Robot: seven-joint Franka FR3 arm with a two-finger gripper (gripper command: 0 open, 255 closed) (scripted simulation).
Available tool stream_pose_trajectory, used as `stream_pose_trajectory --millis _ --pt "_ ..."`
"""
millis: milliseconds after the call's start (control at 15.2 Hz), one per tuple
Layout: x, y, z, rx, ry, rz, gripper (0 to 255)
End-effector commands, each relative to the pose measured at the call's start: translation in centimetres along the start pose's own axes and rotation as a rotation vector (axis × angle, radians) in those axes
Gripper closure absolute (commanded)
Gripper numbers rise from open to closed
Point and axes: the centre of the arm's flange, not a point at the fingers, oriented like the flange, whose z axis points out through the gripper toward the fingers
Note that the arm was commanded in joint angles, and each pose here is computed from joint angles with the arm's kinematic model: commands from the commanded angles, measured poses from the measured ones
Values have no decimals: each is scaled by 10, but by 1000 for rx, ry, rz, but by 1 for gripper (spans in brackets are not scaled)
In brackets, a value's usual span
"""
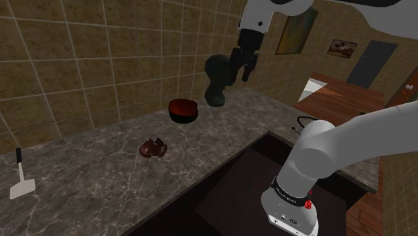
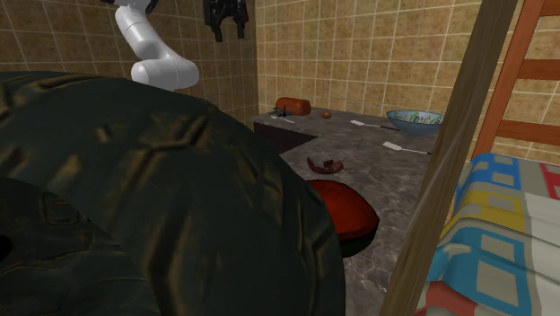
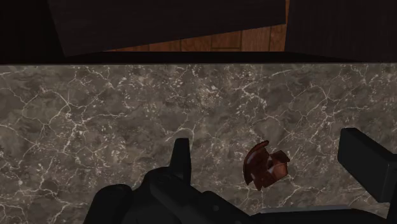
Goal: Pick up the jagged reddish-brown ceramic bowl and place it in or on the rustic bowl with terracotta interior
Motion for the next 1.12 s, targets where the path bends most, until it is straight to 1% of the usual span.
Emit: stream_pose_trajectory --millis 0,528,1056 --pt "0 0 0 0 0 0 0" --pt "40 -32 90 -8 43 143 0" --pt "88 -57 178 -15 86 285 0"
